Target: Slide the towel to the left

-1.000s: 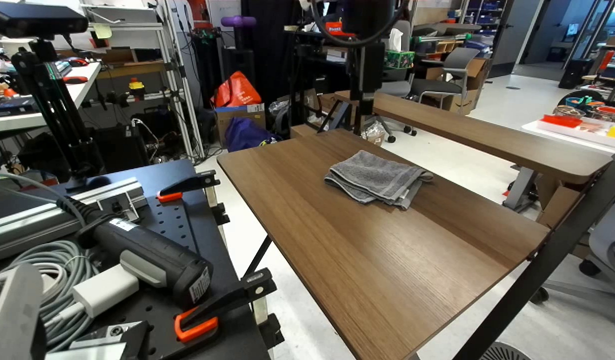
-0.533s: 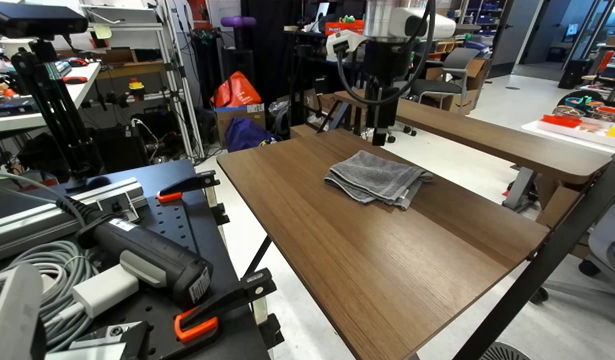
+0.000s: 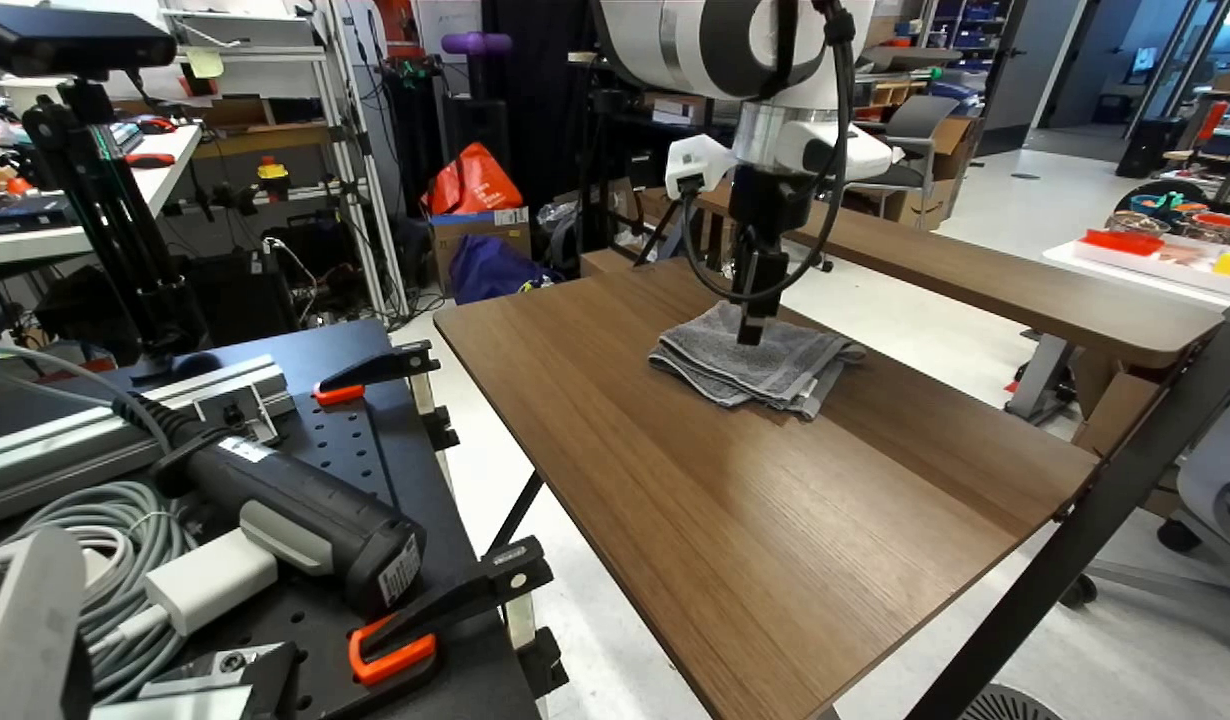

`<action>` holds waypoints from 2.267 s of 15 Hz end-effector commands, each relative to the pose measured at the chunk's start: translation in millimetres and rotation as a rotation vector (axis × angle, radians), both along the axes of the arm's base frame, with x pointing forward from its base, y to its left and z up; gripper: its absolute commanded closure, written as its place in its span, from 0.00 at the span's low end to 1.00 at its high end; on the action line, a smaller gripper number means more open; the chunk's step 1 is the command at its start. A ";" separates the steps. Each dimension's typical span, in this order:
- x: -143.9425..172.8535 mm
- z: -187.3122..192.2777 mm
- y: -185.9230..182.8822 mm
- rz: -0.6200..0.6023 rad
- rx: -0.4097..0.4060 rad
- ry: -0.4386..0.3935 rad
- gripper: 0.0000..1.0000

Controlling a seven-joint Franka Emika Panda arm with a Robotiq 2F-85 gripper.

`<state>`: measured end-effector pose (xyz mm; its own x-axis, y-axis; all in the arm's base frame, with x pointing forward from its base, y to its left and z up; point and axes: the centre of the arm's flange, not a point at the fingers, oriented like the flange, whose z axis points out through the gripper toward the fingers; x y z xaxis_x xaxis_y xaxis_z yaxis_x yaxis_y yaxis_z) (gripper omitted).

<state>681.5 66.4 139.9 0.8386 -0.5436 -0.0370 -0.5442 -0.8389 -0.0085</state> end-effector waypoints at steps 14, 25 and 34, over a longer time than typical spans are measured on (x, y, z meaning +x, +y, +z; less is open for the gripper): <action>-8.1 -76.0 37.3 0.082 -0.047 0.072 0.00; -89.5 -107.3 125.8 0.341 -0.076 0.220 0.00; -132.8 -94.9 177.3 0.487 -0.107 0.270 0.00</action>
